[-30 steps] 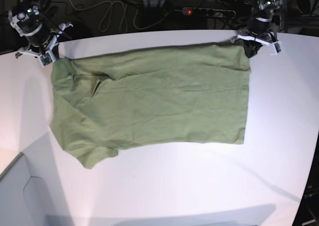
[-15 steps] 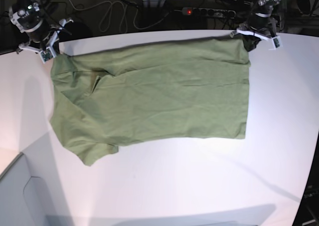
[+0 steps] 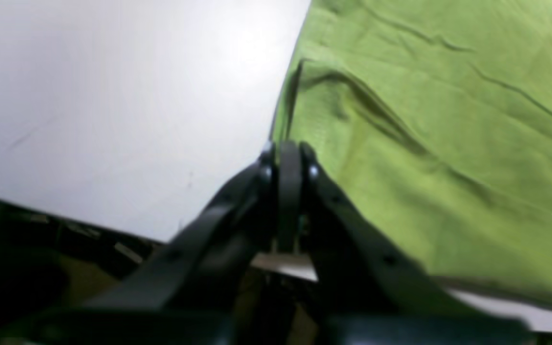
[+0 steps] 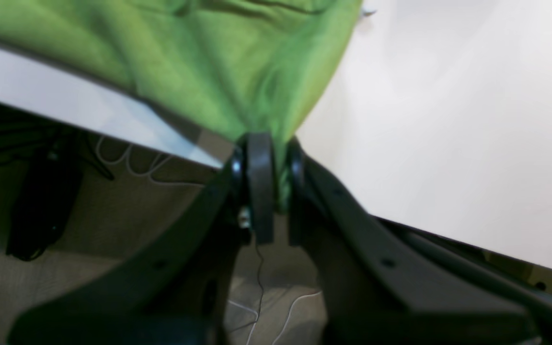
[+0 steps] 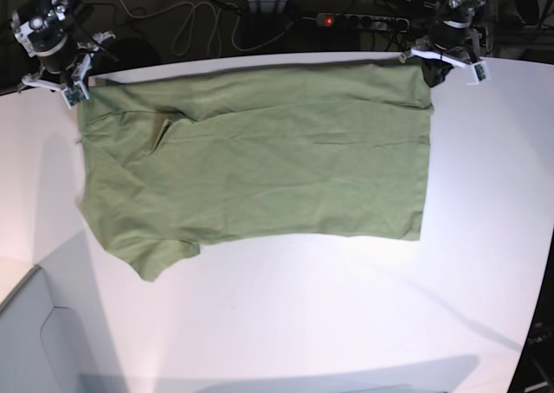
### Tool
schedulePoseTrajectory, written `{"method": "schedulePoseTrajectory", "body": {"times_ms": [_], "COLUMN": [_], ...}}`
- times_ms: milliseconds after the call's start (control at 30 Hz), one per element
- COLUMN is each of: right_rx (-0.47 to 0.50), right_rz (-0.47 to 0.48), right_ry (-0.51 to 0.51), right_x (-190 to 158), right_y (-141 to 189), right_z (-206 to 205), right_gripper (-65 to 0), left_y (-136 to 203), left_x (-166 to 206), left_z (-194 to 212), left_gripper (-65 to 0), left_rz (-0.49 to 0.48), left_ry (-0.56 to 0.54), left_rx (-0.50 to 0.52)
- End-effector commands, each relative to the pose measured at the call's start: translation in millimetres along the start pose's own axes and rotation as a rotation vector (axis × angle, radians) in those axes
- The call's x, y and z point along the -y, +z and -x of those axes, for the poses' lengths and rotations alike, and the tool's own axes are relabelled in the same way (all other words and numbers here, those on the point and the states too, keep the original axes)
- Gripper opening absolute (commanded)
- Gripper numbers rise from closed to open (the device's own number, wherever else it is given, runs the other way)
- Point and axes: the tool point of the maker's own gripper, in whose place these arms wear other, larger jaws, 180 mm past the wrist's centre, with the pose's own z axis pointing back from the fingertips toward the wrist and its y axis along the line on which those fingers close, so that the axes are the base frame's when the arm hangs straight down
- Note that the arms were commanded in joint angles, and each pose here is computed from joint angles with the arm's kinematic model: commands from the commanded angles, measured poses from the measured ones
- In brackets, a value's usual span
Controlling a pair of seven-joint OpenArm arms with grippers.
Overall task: Fold the T-shirt properly
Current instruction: 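Drag the shirt back toward the robot with both grippers, then open, then reach the left gripper down along the shirt side toward the hem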
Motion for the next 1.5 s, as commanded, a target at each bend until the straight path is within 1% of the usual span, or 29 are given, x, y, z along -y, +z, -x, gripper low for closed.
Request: {"method": "schedulePoseTrajectory", "body": {"times_ms": [0, 167, 367, 467, 633, 800, 867, 900, 967, 1000, 1133, 1200, 1267, 1300, 1367, 1467], "right_rx": [0.019, 0.015, 0.012, 0.011, -0.037, -0.037, -0.036, -0.036, -0.038, -0.038, -0.041, -0.033, -0.018, -0.007, 0.023, 0.076], "right_rz": [0.003, -0.002, -0.006, -0.007, -0.007, -0.006, -0.005, -0.005, -0.005, -0.005, 0.009, 0.043, 0.07, 0.082, 0.12, 0.156], "right_ry": [0.021, 0.005, -0.004, -0.011, -0.014, -0.015, -0.015, -0.015, -0.014, -0.014, -0.014, -0.022, -0.026, -0.031, -0.026, -0.024], "right_x": [3.6, -1.6, -4.3, -6.1, -6.4, -6.2, -5.9, -5.9, -5.5, -5.5, -1.0, 9.7, 17.5, 19.7, 29.3, 41.1], "right_y": [3.4, 3.3, 3.7, 3.4, 3.0, 2.6, 2.4, 2.4, 2.5, 2.5, 5.0, 9.9, 13.9, 16.0, 22.7, 23.2], "right_z": [-4.6, -2.4, -0.5, -0.2, 8.3, 7.8, 7.3, 7.3, 7.6, 7.6, 8.9, 7.8, 2.9, -0.5, -11.9, -32.5], "right_gripper": [-64.8, -64.4, -60.9, -61.0, -61.0, -60.9, -60.0, -58.3, -52.7, -48.8, -32.8, -26.9, -23.6, -23.0, -22.9, -22.8], "left_y": [3.4, 1.3, 1.2, 1.2, 0.6, 0.6, 0.5, 0.0, -0.7, -0.1, 3.7, 7.6, 10.7, 12.6, 16.8, 11.8], "left_x": [1.6, -0.1, -0.5, -0.7, -0.5, -0.8, -1.2, -2.1, -9.1, -14.6, -28.2, -33.3, -34.5, -35.8, -38.3, -28.7], "left_z": [-9.5, -9.1, -9.3, -9.3, -10.6, -10.0, -5.1, -4.6, -9.1, -10.8, -20.6, -30.0, -38.7, -43.6, -56.7, -85.1], "left_gripper": [-65.0, -65.0, -65.0, -65.0, -65.0, -65.0, -65.0, -63.3, -56.3, -51.9, -39.7, -35.8, -33.9, -33.5, -33.6, -33.6], "left_rz": [0.01, 0.007, 0.005, 0.004, 0.005, 0.003, 0.002, -0.001, -0.022, -0.038, -0.085, -0.101, -0.107, -0.112, -0.122, -0.1], "left_ry": [-0.014, -0.013, -0.019, -0.022, -0.025, -0.024, -0.024, -0.021, -0.008, -0.001, 0.032, 0.032, 0.025, 0.021, 0.013, 0.008], "left_rx": [0.03, 0.029, 0.028, 0.028, 0.031, 0.028, 0.0, -0.01, -0.017, -0.023, -0.011, 0.013, 0.036, 0.05, 0.088, 0.165]}}
